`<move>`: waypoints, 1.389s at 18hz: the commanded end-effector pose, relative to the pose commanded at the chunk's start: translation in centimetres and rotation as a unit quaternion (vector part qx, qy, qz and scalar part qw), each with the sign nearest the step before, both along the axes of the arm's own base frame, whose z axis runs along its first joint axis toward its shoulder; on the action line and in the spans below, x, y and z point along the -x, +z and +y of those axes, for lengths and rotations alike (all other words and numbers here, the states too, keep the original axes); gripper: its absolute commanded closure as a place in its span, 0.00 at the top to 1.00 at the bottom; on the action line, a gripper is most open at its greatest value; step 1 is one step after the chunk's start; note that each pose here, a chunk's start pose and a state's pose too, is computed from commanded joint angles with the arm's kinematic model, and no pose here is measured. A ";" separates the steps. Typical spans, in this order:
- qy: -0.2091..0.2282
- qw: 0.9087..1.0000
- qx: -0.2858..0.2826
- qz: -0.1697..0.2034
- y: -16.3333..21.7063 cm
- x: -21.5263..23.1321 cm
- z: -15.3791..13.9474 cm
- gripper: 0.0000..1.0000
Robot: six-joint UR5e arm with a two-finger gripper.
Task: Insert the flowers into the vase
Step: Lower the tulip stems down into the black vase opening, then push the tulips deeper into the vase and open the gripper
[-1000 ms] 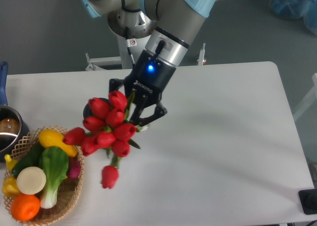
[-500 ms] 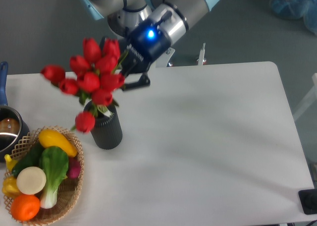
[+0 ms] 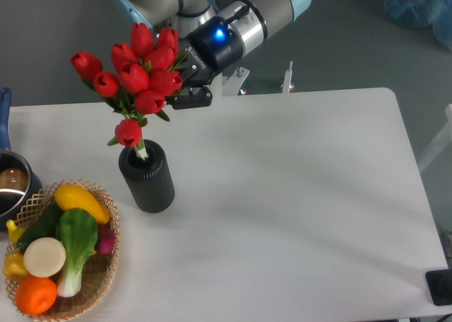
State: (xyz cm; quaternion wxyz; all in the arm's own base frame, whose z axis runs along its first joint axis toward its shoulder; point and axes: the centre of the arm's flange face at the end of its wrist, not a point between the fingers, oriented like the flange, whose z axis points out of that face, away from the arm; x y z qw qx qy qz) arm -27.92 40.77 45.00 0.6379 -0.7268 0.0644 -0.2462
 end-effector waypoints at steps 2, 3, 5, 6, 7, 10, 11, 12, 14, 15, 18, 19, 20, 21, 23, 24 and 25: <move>-0.001 1.000 0.002 -0.005 -0.5 -0.3 -0.1 0.00; -0.002 1.000 0.003 -0.006 -0.6 -0.4 0.0 0.00; -0.003 1.000 0.004 -0.006 -1.0 -0.5 0.0 0.00; -0.004 1.000 0.002 -0.001 -1.5 -0.6 0.0 0.00; -0.005 1.000 0.000 0.005 -2.1 -0.7 0.0 0.00; -0.008 1.000 -0.003 0.018 -4.7 -1.5 -0.4 0.00; -0.008 1.000 -0.007 0.027 -5.6 -1.8 -0.6 0.00; -0.008 0.999 -0.009 0.031 -6.3 -2.0 -0.9 0.00; -0.009 0.999 -0.008 0.033 -7.0 -2.2 -0.9 0.01; -0.010 0.999 -0.007 0.032 -7.2 -2.2 -0.9 0.01; -0.009 0.999 0.012 0.043 -8.5 -1.7 -0.6 0.03; -0.009 0.998 0.018 0.055 -9.2 -1.6 -0.6 0.04; -0.010 0.998 0.020 0.064 -9.8 -1.5 -0.5 0.04; -0.011 0.997 0.021 0.066 -10.3 -1.5 -0.5 0.05; -0.012 0.997 0.027 0.065 -11.0 -1.5 -0.5 0.06; -0.011 0.997 0.037 0.069 -11.4 -1.4 -0.5 0.06; -0.012 0.996 0.049 0.072 -12.0 -1.3 -0.4 0.08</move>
